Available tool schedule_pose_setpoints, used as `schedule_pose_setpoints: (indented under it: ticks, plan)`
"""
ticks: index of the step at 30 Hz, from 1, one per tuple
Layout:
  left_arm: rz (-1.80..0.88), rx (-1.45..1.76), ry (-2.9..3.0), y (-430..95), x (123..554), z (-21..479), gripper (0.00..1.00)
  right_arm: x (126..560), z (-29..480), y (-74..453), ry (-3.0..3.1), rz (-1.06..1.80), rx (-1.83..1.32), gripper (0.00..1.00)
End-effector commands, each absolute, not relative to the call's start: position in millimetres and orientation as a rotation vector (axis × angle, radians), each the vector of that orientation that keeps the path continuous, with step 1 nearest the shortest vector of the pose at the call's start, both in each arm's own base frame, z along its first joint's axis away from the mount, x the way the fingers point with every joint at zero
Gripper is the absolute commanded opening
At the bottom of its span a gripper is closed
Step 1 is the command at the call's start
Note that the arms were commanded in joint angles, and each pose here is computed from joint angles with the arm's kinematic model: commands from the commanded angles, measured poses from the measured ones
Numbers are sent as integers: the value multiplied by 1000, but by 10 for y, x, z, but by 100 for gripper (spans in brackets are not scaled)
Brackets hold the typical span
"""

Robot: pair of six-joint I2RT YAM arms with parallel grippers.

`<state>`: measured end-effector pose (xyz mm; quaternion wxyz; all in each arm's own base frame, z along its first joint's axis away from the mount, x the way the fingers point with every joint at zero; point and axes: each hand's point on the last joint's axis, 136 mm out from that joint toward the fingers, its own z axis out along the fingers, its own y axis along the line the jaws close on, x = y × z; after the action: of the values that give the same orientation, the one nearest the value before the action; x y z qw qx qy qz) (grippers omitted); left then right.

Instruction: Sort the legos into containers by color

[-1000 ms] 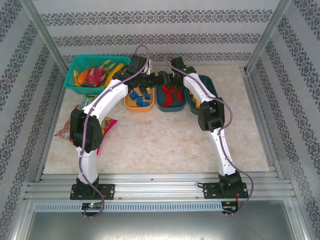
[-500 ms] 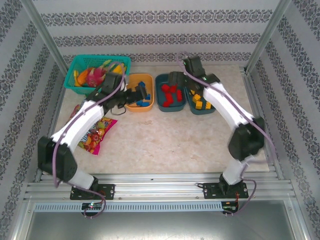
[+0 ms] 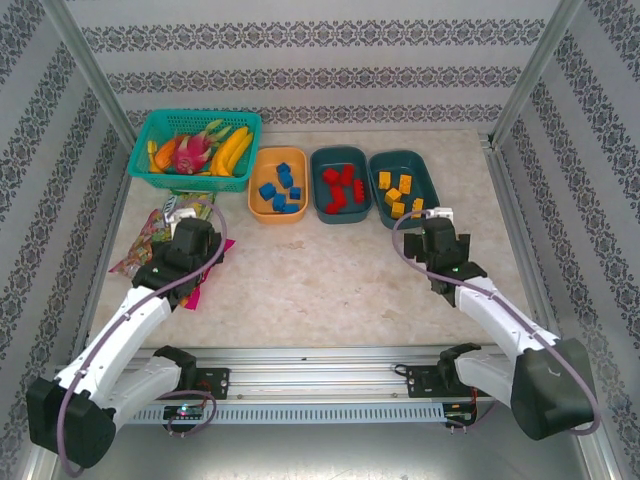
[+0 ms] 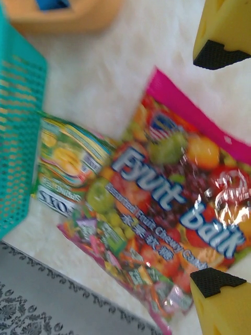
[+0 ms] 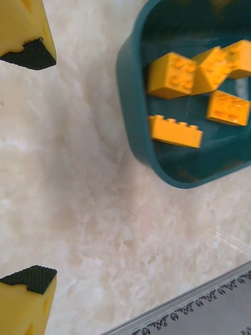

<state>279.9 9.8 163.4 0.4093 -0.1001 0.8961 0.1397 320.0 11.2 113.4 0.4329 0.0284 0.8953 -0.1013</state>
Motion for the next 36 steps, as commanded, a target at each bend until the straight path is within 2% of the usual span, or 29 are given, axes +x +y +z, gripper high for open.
schedule_pose_setpoints:
  ticks: [1, 10, 16, 22, 25, 36]
  plan:
    - [495, -133, 2217, 266, 2853, 1544, 100, 3521, 1293, 67, 2062, -220, 68, 98]
    - [275, -212, 2168, 360, 3274, 1086, 100, 4101, 1111, 84, 2017, -121, 2, 98]
    - [161, -218, 2069, 359, 3728, 1053, 100, 3970, 1095, -30, 1915, 6, 57, 98]
    - [111, -156, 2044, 283, 4046, 943, 100, 3874, 1049, -53, 1857, -17, 65, 98]
    - [39, -57, 2032, 129, 4065, 880, 100, 3962, 1053, -49, 1884, -52, 72, 98]
    - [90, -130, 1950, 238, 3951, 838, 100, 3962, 1061, -21, 1881, -41, 53, 98]
